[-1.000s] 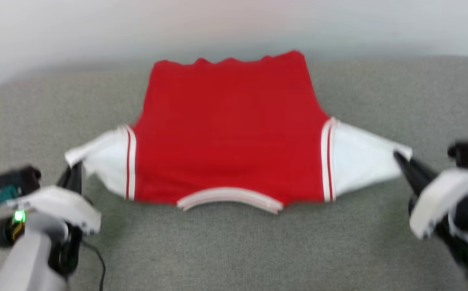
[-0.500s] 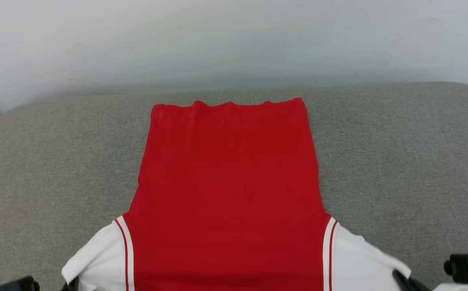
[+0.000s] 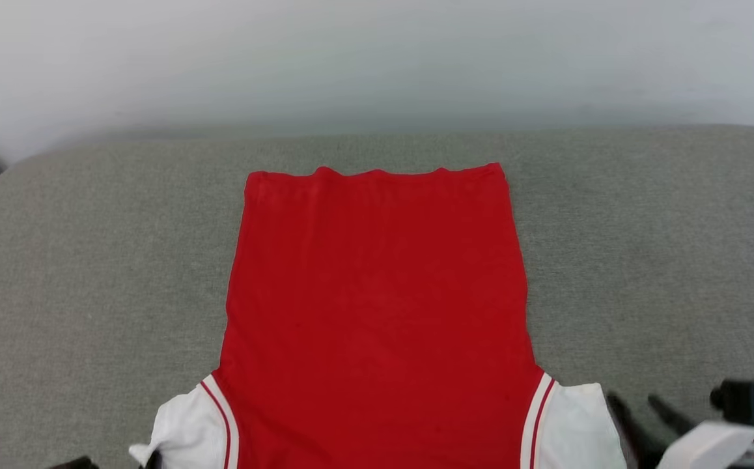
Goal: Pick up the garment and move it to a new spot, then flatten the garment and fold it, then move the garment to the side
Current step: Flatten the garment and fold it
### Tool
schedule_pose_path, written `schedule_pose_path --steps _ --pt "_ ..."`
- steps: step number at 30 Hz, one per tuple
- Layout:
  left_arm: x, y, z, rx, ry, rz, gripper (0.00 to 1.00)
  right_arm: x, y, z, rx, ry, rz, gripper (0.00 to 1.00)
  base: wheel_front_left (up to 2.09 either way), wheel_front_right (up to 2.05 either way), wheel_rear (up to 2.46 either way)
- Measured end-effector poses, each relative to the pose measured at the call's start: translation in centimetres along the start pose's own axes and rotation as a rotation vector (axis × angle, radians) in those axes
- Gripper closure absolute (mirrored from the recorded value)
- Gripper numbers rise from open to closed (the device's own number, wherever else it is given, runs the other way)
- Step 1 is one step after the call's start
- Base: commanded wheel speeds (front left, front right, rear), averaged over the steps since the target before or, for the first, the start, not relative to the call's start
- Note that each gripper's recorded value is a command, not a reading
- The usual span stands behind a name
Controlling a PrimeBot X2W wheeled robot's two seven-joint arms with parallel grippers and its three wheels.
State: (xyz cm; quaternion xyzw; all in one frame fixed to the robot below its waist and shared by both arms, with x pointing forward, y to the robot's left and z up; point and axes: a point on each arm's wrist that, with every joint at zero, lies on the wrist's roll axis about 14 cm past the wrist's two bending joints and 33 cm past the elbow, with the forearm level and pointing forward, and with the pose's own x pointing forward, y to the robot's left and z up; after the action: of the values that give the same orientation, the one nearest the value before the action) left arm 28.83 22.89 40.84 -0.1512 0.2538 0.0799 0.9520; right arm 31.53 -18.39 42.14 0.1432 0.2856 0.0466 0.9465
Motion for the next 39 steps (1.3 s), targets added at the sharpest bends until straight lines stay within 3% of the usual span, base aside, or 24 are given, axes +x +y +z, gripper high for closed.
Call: schedule_pose_path --steps 8,15,22,27,37,38,39 --pt "2.4 -2.8 2.7 -0.019 -0.1 -0.075 1.0 7.0 1.0 9.7 -0.089 -0.175 0.035 0.0 0.0 0.0 0.0" --pt "4.1 -4.4 5.0 -0.017 -0.172 -0.119 1.0 15.6 3.5 14.5 -0.138 -0.06 0.089 0.0 0.0 0.0 0.0" --pt "5.5 -5.4 6.0 -0.005 -0.206 -0.143 1.0 23.3 4.0 14.2 -0.153 0.19 0.054 0.0 0.0 0.0 0.0" --pt "6.4 -4.7 5.8 0.0 -0.2 -0.117 1.0 27.5 5.2 11.8 -0.12 0.352 0.055 0.0 0.0 0.0 0.0" --pt "7.7 -3.6 4.6 0.008 -0.166 -0.077 1.0 30.7 6.3 8.7 -0.115 0.566 0.028 0.0 0.0 0.0 0.0" --pt "7.7 -3.5 4.5 0.009 -0.163 -0.076 1.0 30.7 6.3 8.7 -0.113 0.571 0.025 0.19 0.0 0.0 0.0" --pt "7.8 -3.5 4.4 0.009 -0.16 -0.077 1.0 30.7 6.3 8.7 -0.112 0.575 0.022 0.68 0.0 0.0 0.0"
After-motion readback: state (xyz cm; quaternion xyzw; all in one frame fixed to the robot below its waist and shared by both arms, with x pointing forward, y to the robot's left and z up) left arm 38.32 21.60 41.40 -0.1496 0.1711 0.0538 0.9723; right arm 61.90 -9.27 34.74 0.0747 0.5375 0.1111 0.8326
